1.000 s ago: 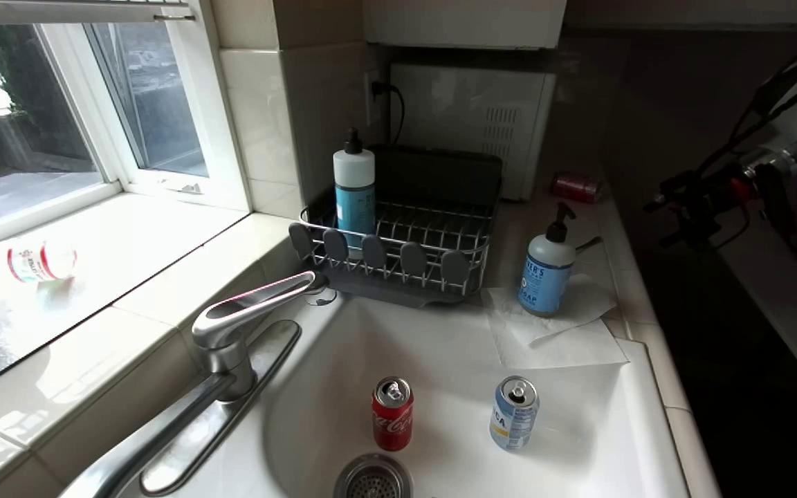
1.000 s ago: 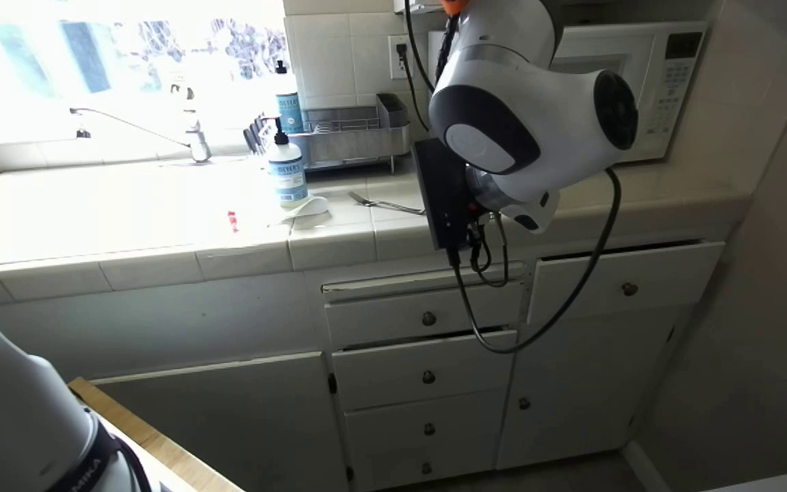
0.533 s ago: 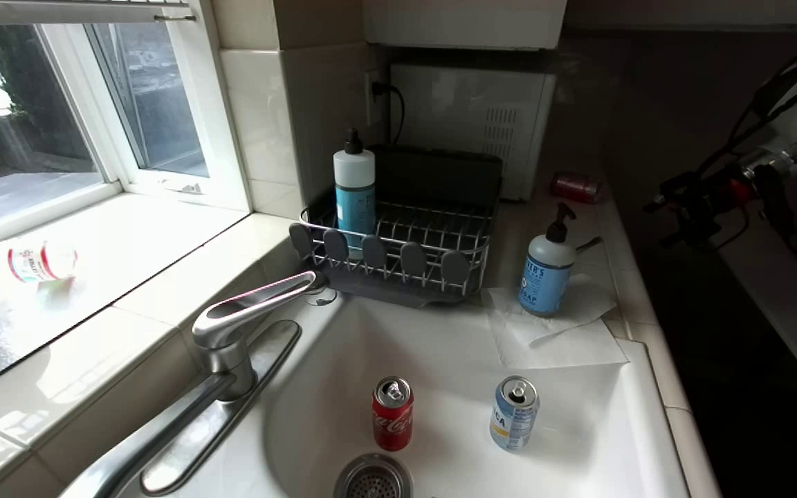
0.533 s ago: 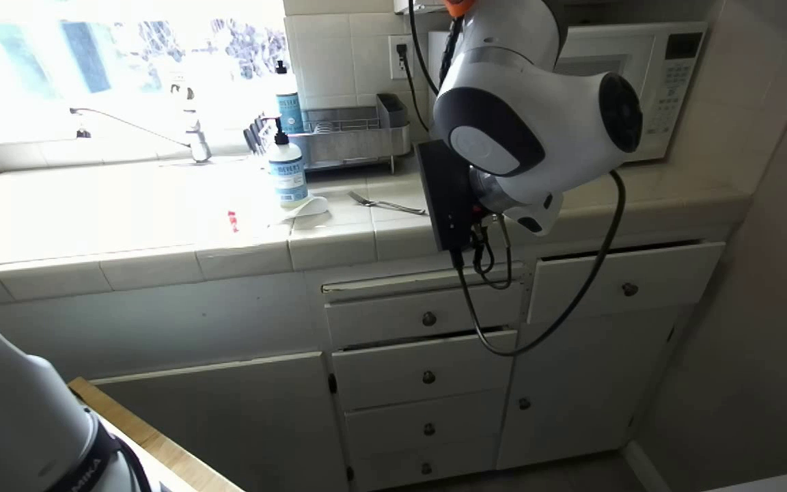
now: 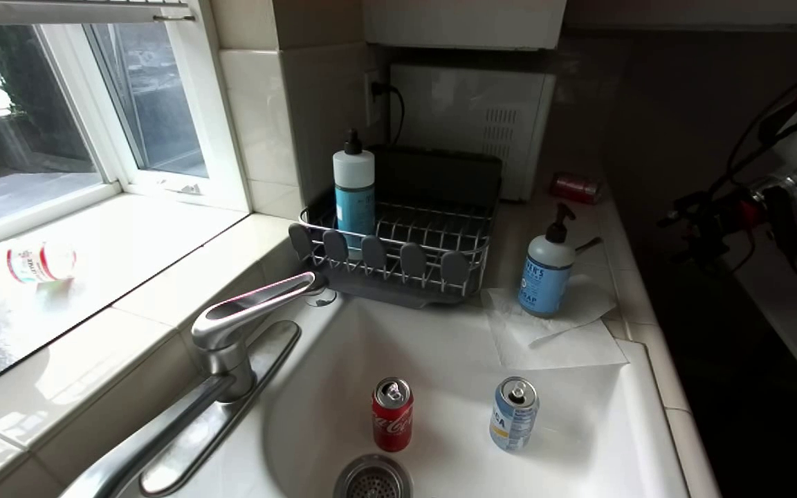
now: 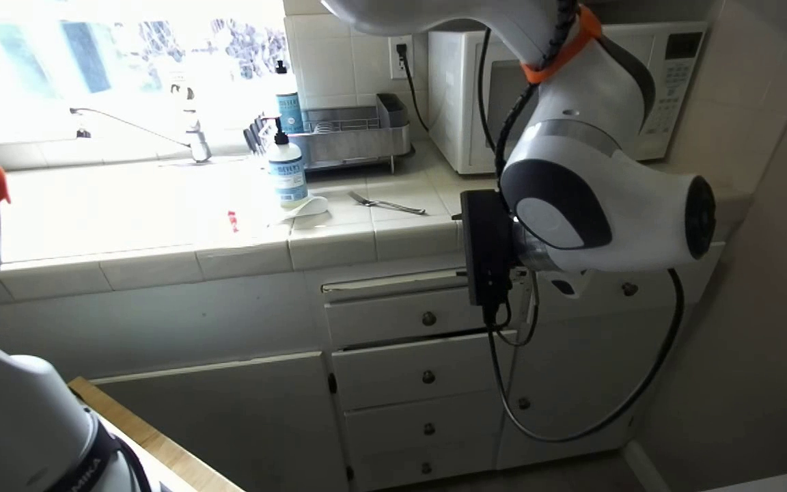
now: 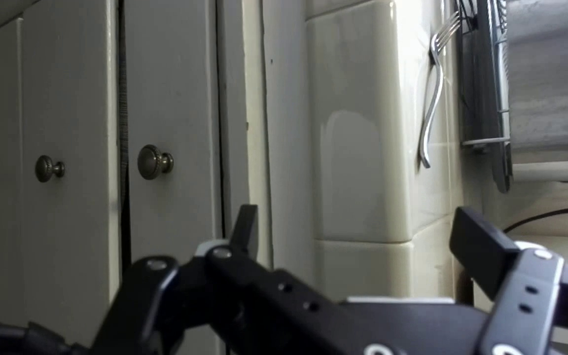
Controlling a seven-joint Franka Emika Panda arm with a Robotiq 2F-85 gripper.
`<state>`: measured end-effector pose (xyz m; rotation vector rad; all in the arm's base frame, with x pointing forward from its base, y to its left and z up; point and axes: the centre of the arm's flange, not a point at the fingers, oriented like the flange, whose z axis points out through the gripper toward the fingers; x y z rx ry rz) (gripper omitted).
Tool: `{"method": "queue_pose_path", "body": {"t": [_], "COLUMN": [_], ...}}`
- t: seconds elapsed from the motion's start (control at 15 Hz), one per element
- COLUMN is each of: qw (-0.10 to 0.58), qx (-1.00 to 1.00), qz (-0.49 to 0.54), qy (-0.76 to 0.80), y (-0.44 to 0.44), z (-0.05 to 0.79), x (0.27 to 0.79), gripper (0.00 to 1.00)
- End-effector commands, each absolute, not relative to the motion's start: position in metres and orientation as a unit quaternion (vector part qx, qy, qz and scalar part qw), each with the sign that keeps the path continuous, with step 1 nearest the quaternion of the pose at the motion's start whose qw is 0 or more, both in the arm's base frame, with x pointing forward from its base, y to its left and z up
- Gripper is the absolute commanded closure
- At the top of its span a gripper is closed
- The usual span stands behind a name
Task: Pull out the pull out chopping board
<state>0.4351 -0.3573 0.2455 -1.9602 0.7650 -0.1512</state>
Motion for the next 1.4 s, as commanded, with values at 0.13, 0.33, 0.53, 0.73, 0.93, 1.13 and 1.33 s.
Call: {"method": "queue_pose_path", "body": {"t": [0.13, 0.33, 0.53, 0.73, 0.93, 1.13, 1.33], "qw": [0.523, 0.534, 0.554, 0.577, 0.586, 0.579, 0.576], "qx": [-0.794, -0.784, -0.763, -0.74, -0.729, -0.737, -0.745], "qz": [-0.063, -0.074, -0.098, -0.124, -0.141, -0.148, -0.152], "qy": [0.303, 0.308, 0.319, 0.323, 0.324, 0.315, 0.3], "y": [-0.384, -0.389, -0.396, -0.401, -0.402, -0.394, -0.384], "z": [0.196, 0.173, 0.155, 0.142, 0.125, 0.109, 0.094], "x": [0.456, 0.466, 0.475, 0.481, 0.486, 0.49, 0.492], "gripper": [0.0, 0.0, 0.0, 0.25, 0.47, 0.5, 0.44]}}
